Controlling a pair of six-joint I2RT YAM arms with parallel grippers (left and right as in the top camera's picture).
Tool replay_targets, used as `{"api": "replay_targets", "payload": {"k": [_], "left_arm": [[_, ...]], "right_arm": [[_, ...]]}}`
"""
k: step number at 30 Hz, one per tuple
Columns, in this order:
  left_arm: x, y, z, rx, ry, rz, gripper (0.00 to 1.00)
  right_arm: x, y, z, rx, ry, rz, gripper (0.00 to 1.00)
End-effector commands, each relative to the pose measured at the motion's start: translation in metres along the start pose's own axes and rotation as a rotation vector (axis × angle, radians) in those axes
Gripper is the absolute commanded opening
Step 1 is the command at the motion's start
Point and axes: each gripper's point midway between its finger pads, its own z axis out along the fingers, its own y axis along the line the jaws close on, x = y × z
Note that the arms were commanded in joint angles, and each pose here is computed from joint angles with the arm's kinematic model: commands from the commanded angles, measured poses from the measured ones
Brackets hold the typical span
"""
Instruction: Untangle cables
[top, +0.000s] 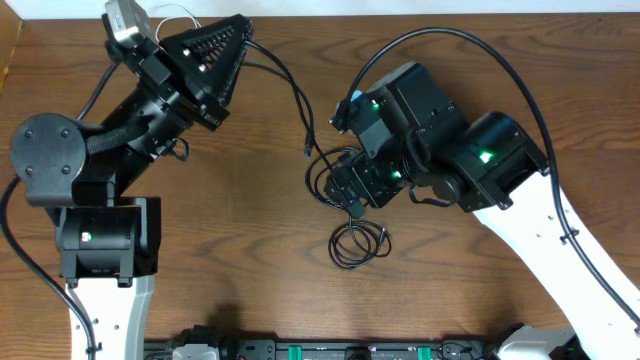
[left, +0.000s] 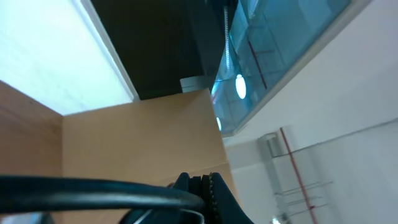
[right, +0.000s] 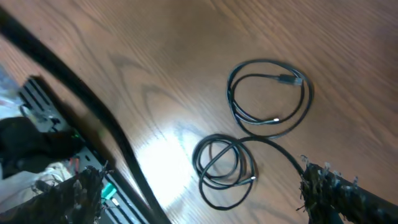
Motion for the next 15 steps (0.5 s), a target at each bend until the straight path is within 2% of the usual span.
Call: {"api": "replay_targets", "payload": {"k": [1, 5, 12, 15], "left_arm": [[0.006, -0.012, -0.002, 0.030, 0.015, -0.040, 0.08], [0.004, -0.016, -0.002, 0.045, 0.004, -0.040, 0.08], [0.000, -0.009, 0.001, 0.027, -0.004, -0.015, 0.08], [-0.004, 0.005, 0.002, -0.020, -0.013, -0.042, 0.07]], "right_arm": [[0.010, -0.003, 0.017, 0.016, 0.050, -0.036, 0.95], [0.016, -0.007, 0.030, 0.018, 0.066, -0.033, 0.74], [0.011, -0.009, 0.026, 0.037, 0.042, -0.014, 0.49], [0.009, -0.017, 0.018, 0.089, 0.021, 0.005, 0.44]]}}
